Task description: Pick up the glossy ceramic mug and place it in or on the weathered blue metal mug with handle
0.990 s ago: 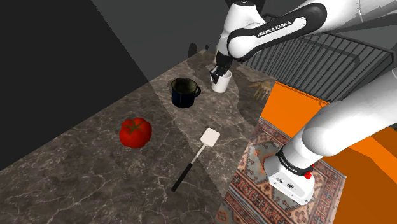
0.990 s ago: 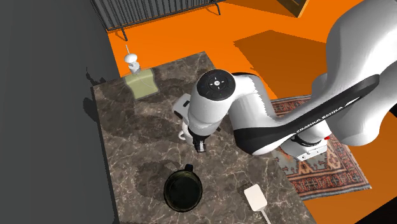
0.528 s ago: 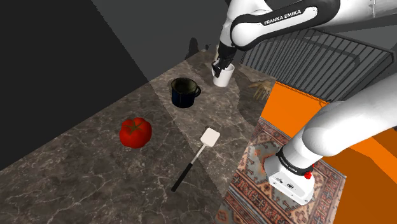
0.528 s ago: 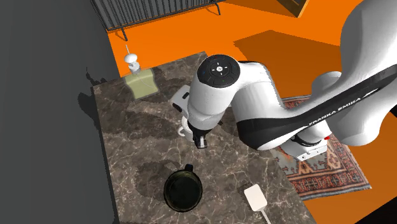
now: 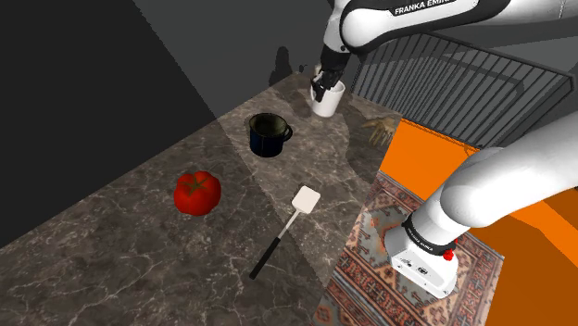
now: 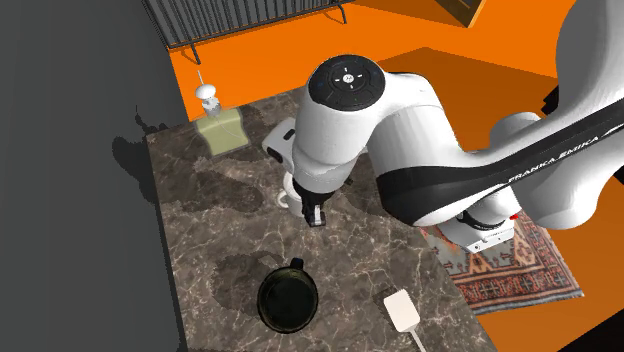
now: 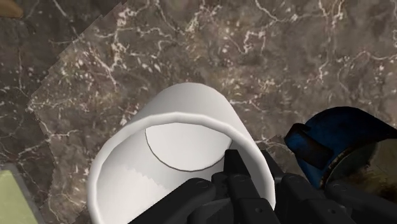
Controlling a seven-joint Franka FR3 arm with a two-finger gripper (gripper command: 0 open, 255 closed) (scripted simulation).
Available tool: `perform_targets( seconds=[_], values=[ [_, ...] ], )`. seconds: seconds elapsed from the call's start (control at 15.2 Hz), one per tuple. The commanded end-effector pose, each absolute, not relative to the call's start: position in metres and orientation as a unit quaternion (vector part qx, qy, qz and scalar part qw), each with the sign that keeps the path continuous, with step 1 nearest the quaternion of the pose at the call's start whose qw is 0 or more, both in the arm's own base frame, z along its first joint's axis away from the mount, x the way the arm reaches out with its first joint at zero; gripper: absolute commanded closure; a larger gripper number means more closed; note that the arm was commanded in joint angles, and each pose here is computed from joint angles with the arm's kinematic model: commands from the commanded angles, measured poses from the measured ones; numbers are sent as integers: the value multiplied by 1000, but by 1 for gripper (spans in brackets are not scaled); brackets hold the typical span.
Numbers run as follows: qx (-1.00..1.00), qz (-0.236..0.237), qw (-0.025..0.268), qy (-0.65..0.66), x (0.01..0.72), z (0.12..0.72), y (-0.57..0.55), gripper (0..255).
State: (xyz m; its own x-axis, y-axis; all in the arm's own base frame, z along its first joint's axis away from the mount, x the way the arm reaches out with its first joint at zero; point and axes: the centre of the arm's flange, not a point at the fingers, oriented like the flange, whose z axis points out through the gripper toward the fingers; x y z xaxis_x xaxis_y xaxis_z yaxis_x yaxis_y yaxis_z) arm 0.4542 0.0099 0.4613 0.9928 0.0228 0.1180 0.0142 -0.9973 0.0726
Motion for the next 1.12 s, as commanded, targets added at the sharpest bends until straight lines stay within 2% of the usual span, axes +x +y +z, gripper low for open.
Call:
perform_targets(
  seconds=[0.0,0.59,1.06],
  values=[
    [998,59,36,9,454,473,10,255],
    [998,59,36,9,454,518,10,255],
    [998,59,36,9,489,529,95,255]
  ],
)
